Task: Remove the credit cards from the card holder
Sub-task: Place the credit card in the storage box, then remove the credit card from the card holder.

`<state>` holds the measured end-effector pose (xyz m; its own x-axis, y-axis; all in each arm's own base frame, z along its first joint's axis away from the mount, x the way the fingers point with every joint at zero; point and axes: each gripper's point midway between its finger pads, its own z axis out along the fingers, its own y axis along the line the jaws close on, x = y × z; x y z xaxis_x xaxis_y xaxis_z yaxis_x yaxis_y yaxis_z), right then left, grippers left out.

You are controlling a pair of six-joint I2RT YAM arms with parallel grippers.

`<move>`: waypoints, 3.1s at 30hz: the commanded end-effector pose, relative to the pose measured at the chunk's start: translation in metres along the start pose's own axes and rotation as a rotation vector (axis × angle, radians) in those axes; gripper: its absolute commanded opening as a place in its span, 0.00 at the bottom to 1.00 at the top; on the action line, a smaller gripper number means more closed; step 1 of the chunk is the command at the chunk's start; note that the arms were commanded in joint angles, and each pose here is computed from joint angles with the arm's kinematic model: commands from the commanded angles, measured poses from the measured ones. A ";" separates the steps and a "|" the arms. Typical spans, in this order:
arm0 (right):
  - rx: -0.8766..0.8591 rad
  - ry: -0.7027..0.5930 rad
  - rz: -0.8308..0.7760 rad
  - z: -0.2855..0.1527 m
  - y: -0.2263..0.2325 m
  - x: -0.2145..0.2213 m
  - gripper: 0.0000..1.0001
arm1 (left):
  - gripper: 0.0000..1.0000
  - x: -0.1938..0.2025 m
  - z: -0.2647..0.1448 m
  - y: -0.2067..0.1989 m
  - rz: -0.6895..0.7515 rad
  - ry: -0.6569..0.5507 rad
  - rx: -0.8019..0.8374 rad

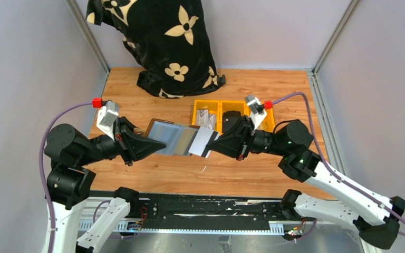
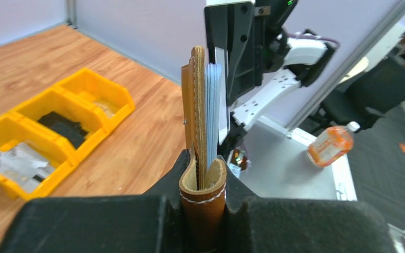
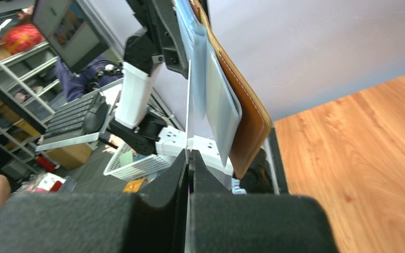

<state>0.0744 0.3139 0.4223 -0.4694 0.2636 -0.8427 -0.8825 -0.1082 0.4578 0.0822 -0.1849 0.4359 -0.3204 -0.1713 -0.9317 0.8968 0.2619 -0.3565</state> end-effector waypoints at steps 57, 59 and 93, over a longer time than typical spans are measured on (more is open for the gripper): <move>0.888 0.305 0.165 0.002 -0.328 0.028 0.73 | 0.00 0.034 -0.022 -0.013 0.212 0.111 0.014; 0.755 0.264 0.133 0.012 -0.281 0.007 0.74 | 0.00 0.033 -0.022 -0.014 0.208 0.108 0.022; 0.022 0.185 0.024 0.072 -0.014 0.028 0.27 | 0.23 0.035 -0.015 -0.005 0.142 0.098 0.023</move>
<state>0.0579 0.3824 0.4075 -0.4864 0.0311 -0.8732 -0.8612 -0.1856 0.4732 0.0606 -0.1780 0.4030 -0.2476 -0.0353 -0.9682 0.9349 0.2537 -0.2483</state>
